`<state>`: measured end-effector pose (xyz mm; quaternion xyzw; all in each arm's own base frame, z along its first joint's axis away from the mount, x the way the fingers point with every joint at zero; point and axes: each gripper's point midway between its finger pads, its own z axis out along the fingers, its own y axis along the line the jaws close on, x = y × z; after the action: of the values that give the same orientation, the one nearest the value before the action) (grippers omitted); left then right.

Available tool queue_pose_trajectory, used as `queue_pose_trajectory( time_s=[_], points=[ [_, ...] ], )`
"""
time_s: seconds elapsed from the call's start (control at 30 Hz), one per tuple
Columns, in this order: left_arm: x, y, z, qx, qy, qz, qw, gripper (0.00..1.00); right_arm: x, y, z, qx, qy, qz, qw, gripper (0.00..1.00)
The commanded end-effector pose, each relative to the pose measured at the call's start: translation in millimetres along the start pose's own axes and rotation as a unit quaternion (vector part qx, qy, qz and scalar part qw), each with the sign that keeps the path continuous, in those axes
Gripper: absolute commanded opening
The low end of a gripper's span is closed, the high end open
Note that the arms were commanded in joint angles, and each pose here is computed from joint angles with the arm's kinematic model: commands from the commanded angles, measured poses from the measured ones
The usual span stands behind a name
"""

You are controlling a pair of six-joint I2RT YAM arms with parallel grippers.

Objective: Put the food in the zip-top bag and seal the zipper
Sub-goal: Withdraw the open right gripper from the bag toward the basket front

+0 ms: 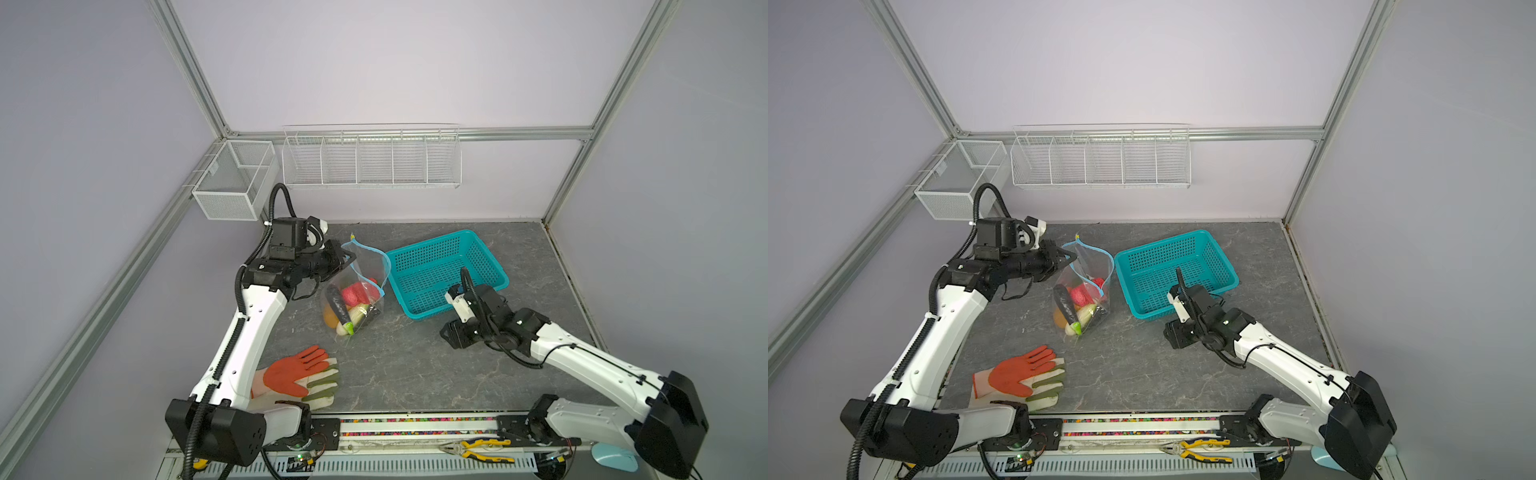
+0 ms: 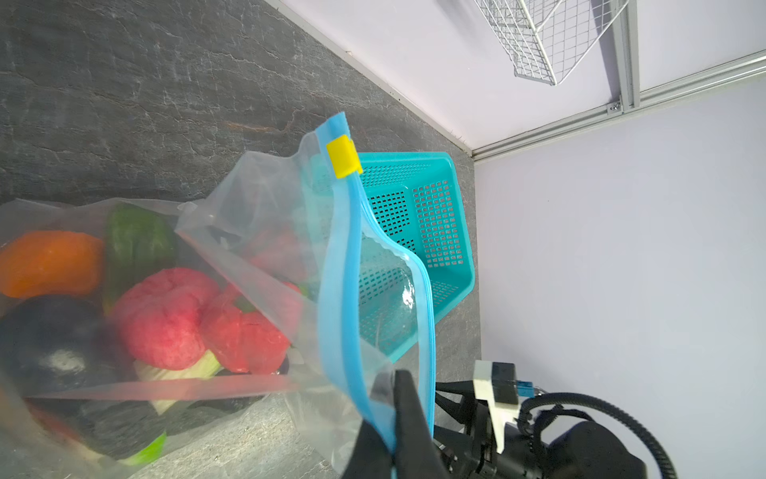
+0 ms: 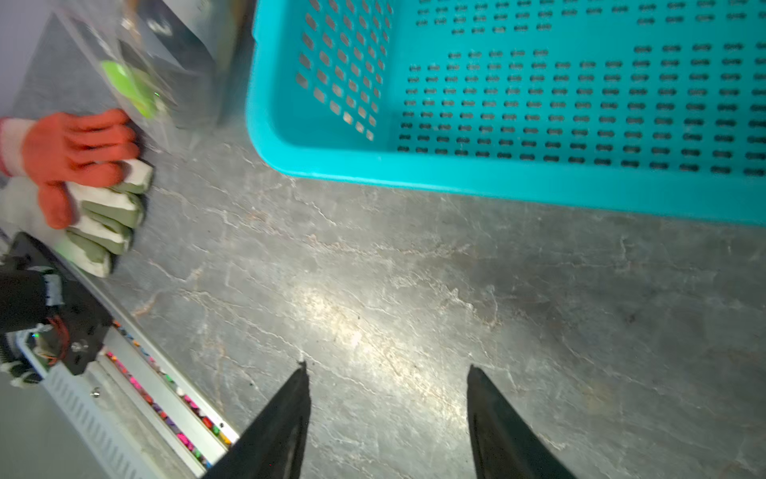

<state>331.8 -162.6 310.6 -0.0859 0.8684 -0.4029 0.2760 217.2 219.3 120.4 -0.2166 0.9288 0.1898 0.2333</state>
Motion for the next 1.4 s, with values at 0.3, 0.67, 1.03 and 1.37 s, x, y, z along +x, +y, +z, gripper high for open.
queue_pose_trajectory(
  time_s=[0.3, 0.67, 1.03, 1.37],
  points=[
    [-3.4, -1.1, 1.1, 0.003, 0.0, 0.004, 1.0, 0.0, -46.1, -3.9, 48.2, 0.019, -0.064, -0.048, 0.997, 0.64],
    [-5.2, -1.1, 2.6, 0.0, 0.001, 0.003, 1.0, 0.0, -95.1, -11.4, 79.8, 0.011, -0.093, -0.061, 0.994, 0.64],
    [-7.5, -0.2, 2.8, -0.004, -0.003, 0.001, 1.0, 0.0, -133.6, -26.8, 95.2, 0.005, -0.112, -0.067, 0.991, 0.66],
    [-5.7, 2.5, 4.0, -0.007, 0.001, 0.001, 1.0, 0.0, -155.0, -40.9, 98.0, 0.013, -0.128, -0.067, 0.989, 0.67]
  ],
)
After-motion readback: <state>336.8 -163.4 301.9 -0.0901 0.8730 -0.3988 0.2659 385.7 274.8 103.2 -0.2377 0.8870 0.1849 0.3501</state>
